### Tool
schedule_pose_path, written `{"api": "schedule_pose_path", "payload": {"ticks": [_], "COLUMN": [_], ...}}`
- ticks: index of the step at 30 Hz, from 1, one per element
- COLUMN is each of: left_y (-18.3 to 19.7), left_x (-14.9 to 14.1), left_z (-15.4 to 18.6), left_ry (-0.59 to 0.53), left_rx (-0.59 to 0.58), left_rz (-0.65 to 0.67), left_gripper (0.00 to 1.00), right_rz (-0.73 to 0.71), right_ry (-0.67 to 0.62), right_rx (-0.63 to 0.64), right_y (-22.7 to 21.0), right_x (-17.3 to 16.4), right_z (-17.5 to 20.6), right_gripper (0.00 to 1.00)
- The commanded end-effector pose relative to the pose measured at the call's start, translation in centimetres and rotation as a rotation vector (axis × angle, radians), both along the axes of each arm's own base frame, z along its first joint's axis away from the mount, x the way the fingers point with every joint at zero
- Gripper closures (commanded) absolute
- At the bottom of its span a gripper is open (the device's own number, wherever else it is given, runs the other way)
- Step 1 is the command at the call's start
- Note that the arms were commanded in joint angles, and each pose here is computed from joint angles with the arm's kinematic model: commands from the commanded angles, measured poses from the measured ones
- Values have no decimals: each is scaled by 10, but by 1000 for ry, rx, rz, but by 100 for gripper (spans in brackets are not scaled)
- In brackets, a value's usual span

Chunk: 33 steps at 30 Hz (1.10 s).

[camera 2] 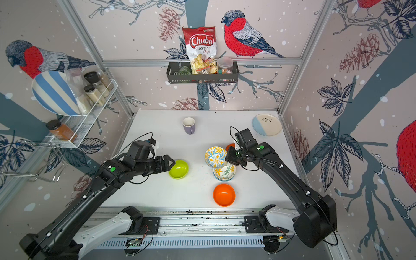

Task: Stack the bowls
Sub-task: Place the bowl on the bowl.

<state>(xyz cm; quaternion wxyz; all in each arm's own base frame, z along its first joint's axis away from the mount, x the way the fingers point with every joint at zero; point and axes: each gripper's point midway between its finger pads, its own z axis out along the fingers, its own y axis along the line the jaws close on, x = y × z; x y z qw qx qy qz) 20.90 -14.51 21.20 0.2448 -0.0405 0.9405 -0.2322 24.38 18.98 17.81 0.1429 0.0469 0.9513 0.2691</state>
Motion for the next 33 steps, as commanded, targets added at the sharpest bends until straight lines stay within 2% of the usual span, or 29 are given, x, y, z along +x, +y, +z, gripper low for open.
{"api": "schedule_pose_path", "payload": {"ticks": [1,17,33], "left_y": [14,21,27], "left_x": [-5,-7,-8], "left_z": [-10,-31,-45], "left_ry": [12,55,74], "left_rx": [61,94,128], "left_rz": [25,36,48], "left_gripper": [14,15,15], "right_rz": [11,-34,-1], "right_ry": [-8,35,63], "right_rx": [22,14,8], "right_y": [-5,-27,-25], "right_x": [0,2,-2], "right_z": [-3,-45,-64], "right_gripper": [100,100,100]}}
